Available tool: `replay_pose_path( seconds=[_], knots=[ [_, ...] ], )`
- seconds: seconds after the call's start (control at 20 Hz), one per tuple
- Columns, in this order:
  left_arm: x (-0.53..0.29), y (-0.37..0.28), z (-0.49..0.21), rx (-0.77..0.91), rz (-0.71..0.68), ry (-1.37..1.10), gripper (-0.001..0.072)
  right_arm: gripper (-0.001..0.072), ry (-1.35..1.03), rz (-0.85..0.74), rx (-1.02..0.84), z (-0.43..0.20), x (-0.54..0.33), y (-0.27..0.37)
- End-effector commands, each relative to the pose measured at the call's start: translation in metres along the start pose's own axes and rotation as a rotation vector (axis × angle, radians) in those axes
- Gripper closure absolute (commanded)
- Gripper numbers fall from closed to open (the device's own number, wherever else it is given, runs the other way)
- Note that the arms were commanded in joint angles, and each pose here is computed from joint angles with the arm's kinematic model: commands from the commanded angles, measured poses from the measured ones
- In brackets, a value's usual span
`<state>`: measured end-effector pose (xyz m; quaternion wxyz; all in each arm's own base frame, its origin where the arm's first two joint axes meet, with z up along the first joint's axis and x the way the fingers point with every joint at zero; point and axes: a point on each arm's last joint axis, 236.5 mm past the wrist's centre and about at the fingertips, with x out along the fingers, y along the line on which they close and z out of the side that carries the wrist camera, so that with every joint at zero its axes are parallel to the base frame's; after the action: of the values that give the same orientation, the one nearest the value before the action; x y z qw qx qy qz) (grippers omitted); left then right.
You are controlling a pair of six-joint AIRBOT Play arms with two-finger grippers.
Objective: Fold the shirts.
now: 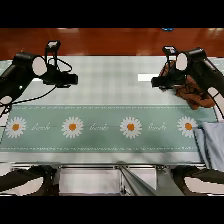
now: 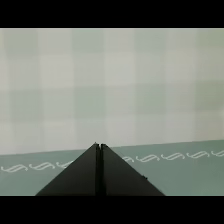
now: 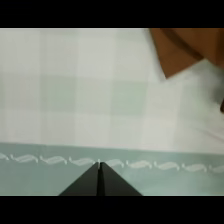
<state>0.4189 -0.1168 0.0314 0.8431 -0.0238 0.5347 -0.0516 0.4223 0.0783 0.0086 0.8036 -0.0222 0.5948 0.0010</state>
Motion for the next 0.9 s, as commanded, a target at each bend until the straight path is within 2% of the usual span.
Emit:
replay_pose_path(
  seconds=[0.0, 0.05, 0.1, 0.15, 0.25, 0.4, 0.5, 0.65, 0.85],
  knots=[
    [0.007, -0.003, 0.023, -0.001, -0.017, -0.090, 0.0686, 0.0634, -0.176, -0.011, -0.022, 0.041, -0.004, -0.002],
    [0.011, 0.001, 0.029, 0.001, -0.008, -0.109, 0.0621, 0.0398, -0.244, -0.031, -0.040, 0.058, -0.007, -0.007],
    [0.017, 0.012, 0.032, 0.015, 0.028, -0.115, 0.0363, 0.0301, -0.318, -0.051, -0.065, 0.075, -0.011, -0.010],
    [0.022, 0.026, 0.031, 0.023, 0.067, -0.106, 0.0196, 0.0301, -0.394, -0.085, -0.084, 0.092, -0.018, -0.019],
    [0.025, 0.060, 0.015, -0.032, 0.132, -0.022, 0.0197, 0.0301, -0.487, -0.154, -0.040, 0.116, -0.025, -0.056],
    [0.016, 0.097, -0.006, -0.123, 0.176, 0.047, 0.0197, 0.0301, -0.449, -0.236, 0.139, 0.120, -0.011, -0.151],
    [0.010, 0.083, -0.009, -0.106, 0.106, 0.009, 0.0198, 0.0301, -0.353, -0.256, 0.224, 0.106, 0.012, -0.202],
    [0.007, 0.038, -0.028, -0.092, -0.016, -0.049, 0.0197, 0.0301, -0.198, -0.247, 0.301, 0.075, 0.054, -0.246],
    [0.020, 0.011, -0.052, -0.033, -0.050, -0.034, 0.0197, 0.0309, -0.043, -0.191, 0.334, 0.040, 0.112, -0.248]
  ],
)
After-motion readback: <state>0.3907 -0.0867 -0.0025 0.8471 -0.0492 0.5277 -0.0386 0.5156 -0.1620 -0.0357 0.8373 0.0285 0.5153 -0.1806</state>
